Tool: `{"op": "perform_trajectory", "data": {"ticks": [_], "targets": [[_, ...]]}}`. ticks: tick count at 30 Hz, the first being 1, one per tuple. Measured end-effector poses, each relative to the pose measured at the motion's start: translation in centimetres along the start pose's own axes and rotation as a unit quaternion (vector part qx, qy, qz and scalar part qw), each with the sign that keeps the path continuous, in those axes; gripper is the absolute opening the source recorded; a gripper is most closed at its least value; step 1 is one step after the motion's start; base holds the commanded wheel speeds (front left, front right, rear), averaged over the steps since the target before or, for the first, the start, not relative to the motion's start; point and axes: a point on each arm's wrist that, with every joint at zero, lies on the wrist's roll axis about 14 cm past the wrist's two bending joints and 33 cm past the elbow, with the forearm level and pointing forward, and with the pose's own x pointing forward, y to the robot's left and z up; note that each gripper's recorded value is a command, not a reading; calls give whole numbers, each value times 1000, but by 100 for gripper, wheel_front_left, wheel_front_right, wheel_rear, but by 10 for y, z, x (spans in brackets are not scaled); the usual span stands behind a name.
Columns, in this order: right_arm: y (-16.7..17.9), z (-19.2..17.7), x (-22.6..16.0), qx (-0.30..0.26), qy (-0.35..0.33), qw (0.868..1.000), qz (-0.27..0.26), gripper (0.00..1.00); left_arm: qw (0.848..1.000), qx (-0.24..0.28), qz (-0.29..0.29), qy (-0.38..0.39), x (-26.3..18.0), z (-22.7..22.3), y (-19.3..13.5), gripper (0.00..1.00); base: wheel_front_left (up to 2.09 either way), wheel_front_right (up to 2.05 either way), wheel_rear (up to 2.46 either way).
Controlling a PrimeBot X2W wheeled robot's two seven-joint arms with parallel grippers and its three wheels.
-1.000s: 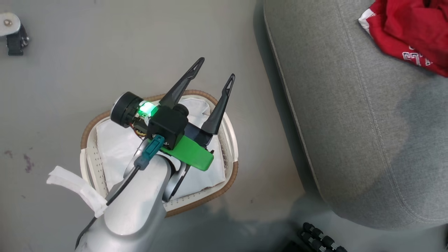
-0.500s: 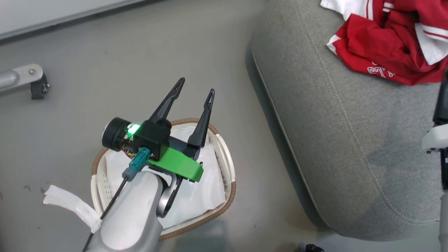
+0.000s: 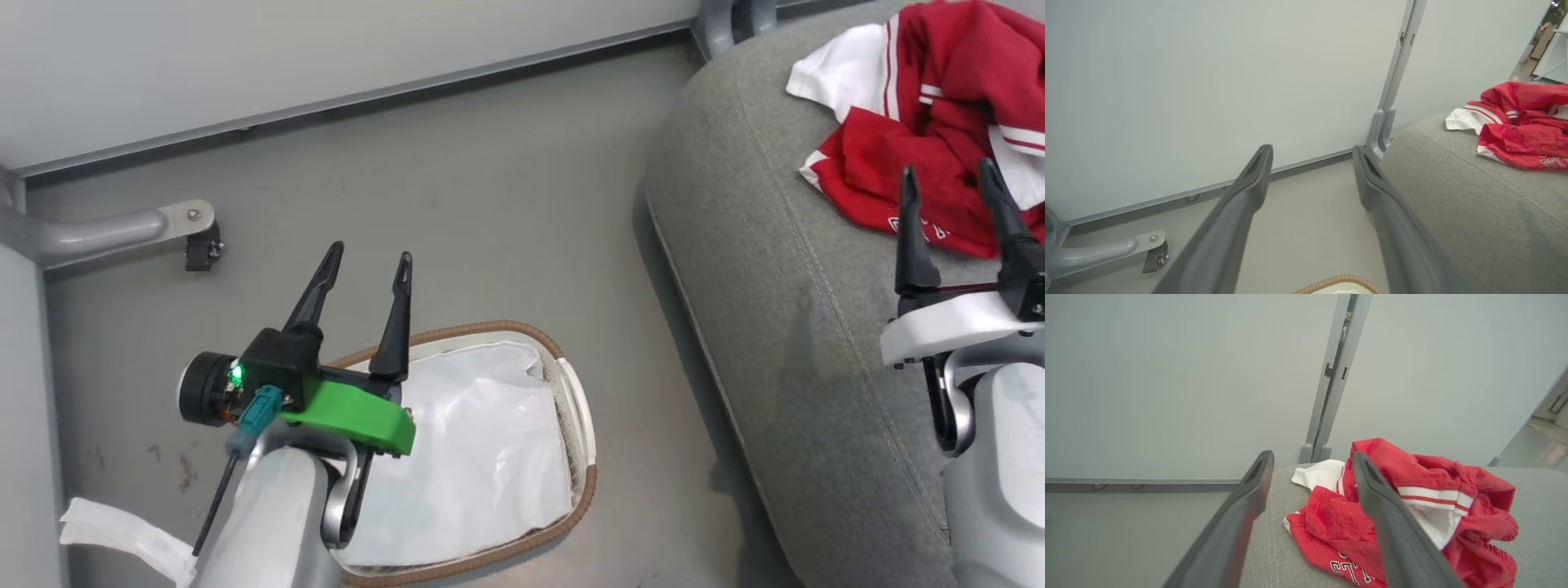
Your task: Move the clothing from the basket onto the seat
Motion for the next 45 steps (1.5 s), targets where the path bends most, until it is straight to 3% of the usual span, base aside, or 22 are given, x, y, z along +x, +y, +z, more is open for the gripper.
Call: {"op": "perform_trajectory", "data": {"ticks": [8, 19, 29, 45], "targets": [[76, 3, 2, 59, -4, 995, 82, 100, 993, 24, 114, -7, -43, 16, 64, 100, 0, 0, 0], [120, -1, -18, 94, 13, 986, 134, 100, 975, 42, 216, 4, -109, 21, 110, 100, 0, 0, 0], [126, -8, -53, 114, 35, 982, 147, 100, 968, 36, 249, 21, -155, 10, 107, 100, 0, 0, 0], [121, -12, -82, 134, 47, 979, 144, 100, 967, 3, 253, 27, -180, -2, 95, 100, 0, 0, 0]]}}
